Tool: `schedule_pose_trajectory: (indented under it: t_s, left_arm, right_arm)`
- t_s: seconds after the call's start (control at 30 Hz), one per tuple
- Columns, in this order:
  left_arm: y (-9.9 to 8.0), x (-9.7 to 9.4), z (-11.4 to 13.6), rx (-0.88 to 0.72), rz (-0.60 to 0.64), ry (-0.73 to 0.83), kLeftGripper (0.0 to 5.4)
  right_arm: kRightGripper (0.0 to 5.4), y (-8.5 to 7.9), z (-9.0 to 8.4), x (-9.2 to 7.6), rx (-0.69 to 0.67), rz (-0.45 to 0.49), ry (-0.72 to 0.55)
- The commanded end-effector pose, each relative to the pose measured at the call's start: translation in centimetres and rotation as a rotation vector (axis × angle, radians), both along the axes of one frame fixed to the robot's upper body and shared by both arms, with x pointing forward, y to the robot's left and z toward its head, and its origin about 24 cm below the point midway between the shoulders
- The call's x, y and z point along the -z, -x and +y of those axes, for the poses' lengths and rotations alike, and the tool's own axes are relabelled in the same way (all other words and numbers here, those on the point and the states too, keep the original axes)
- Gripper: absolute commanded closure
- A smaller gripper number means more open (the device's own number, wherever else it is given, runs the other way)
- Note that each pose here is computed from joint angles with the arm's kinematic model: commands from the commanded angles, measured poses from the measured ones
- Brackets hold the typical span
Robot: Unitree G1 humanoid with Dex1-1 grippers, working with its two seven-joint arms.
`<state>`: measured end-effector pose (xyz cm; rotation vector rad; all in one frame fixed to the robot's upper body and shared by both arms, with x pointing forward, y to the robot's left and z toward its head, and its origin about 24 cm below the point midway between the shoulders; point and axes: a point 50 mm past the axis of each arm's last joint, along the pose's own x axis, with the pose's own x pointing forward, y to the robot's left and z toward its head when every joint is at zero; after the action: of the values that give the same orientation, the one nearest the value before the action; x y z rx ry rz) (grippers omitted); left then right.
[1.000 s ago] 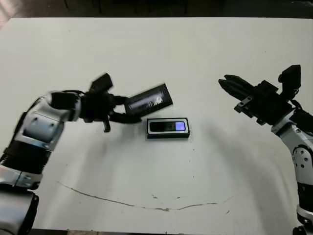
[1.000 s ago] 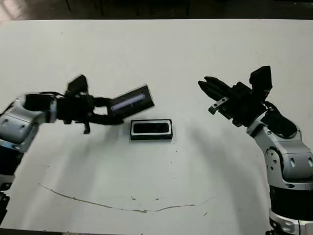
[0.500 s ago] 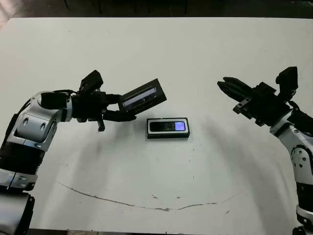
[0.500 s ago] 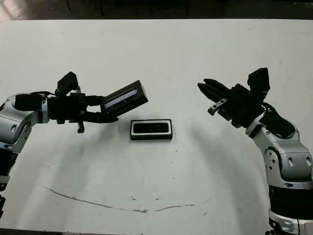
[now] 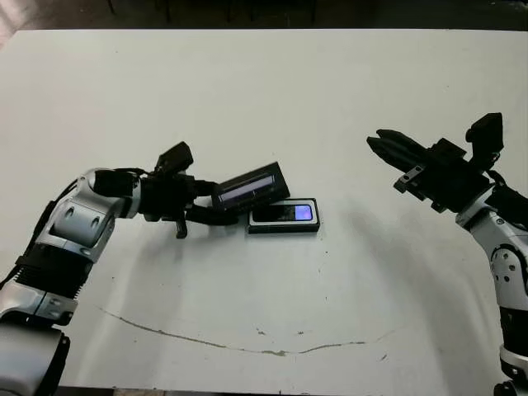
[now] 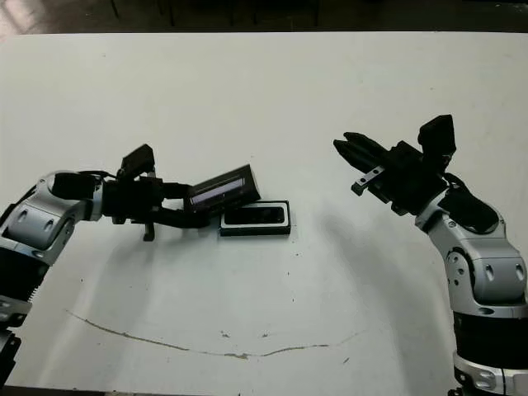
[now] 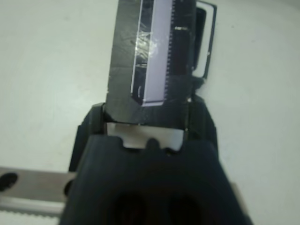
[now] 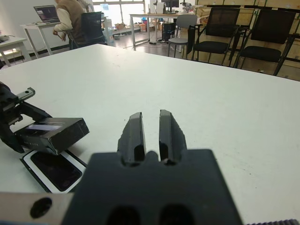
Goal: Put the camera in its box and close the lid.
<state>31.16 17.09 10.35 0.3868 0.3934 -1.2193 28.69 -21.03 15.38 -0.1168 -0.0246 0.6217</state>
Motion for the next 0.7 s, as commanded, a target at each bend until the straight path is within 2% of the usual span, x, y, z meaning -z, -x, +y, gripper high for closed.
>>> schedule_pose_trajectory:
  t_s: [0.03, 0.37, 0.7]
  left_arm:
    - [0.5, 1.4, 0.1, 0.019, 0.052, -0.024, 4.14]
    - [1.3, 1.3, -0.4, 0.086, 0.095, -0.033, 4.14]
    - [2.2, 0.7, -1.7, 0.16, 0.073, -0.019, 4.14]
  right_arm:
    - [5.4, 0.1, -0.4, 0.3, 0.009, 0.022, 0.016]
    - [5.4, 0.1, -0.3, 0.4, 0.006, 0.025, 0.009]
    - [5.4, 0.1, -0.3, 0.4, 0.005, 0.027, 0.013]
